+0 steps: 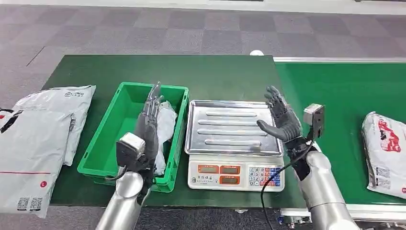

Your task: Moved the parcel from conveyor to table for the left to box.

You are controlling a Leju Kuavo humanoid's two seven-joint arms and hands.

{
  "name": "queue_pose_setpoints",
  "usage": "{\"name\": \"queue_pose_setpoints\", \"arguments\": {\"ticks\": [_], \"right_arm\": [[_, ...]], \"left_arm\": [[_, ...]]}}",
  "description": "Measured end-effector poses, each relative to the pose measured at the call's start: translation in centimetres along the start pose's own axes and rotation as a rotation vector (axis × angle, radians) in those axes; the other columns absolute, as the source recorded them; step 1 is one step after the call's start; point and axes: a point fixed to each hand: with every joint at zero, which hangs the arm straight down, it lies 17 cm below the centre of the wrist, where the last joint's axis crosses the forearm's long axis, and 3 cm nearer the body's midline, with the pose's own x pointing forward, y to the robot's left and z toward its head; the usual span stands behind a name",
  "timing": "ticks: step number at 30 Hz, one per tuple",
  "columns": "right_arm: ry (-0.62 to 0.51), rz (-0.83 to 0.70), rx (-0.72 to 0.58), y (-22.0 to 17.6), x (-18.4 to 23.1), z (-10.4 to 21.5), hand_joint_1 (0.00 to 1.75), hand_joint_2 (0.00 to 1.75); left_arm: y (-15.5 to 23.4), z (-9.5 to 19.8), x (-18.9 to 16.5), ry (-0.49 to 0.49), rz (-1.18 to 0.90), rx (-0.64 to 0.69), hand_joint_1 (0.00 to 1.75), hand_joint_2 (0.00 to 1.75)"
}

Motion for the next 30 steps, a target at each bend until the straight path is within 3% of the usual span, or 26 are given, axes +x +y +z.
{"name": "queue_pose_setpoints", "arguments": {"ticks": [4, 7, 15, 19, 23, 27, 30], "right_arm": [[-0.030, 0.424, -0.247, -5.9, 0.6, 0.1, 0.00, 1.75], [-0.110, 0.784, -0.452, -10.3, 3.5, 1.5, 0.00, 1.75], [-0.130, 0.899, -0.540, -13.1, 4.8, 2.7, 0.00, 1.75], [-0.146, 1.134, -0.580, -14.8, 6.0, 3.3, 0.00, 1.75], [-0.085, 1.268, -0.604, -17.7, 5.8, 4.0, 0.00, 1.75], [0.160, 1.398, -0.693, -24.2, 3.4, 6.3, 0.00, 1.75], [0.388, 1.397, -0.770, -28.7, 0.3, 9.9, 0.00, 1.75]], "left_arm": [[-1.2, 1.0, -0.9, 0.051, 0.140, -0.054, 0.00, 1.75], [-2.1, 1.8, -1.6, 0.081, 0.208, -0.095, 0.00, 1.75], [-2.3, 2.5, -2.7, 0.116, 0.228, -0.102, 0.00, 1.75], [-2.3, 2.6, -2.9, 0.121, 0.242, -0.103, 0.00, 1.75], [-2.1, 2.7, -3.2, 0.125, 0.247, -0.102, 0.00, 1.75], [-2.4, 2.9, -3.5, 0.136, 0.249, -0.119, 0.00, 1.75], [-2.5, 3.0, -3.7, 0.144, 0.246, -0.127, 0.00, 1.75]]}}
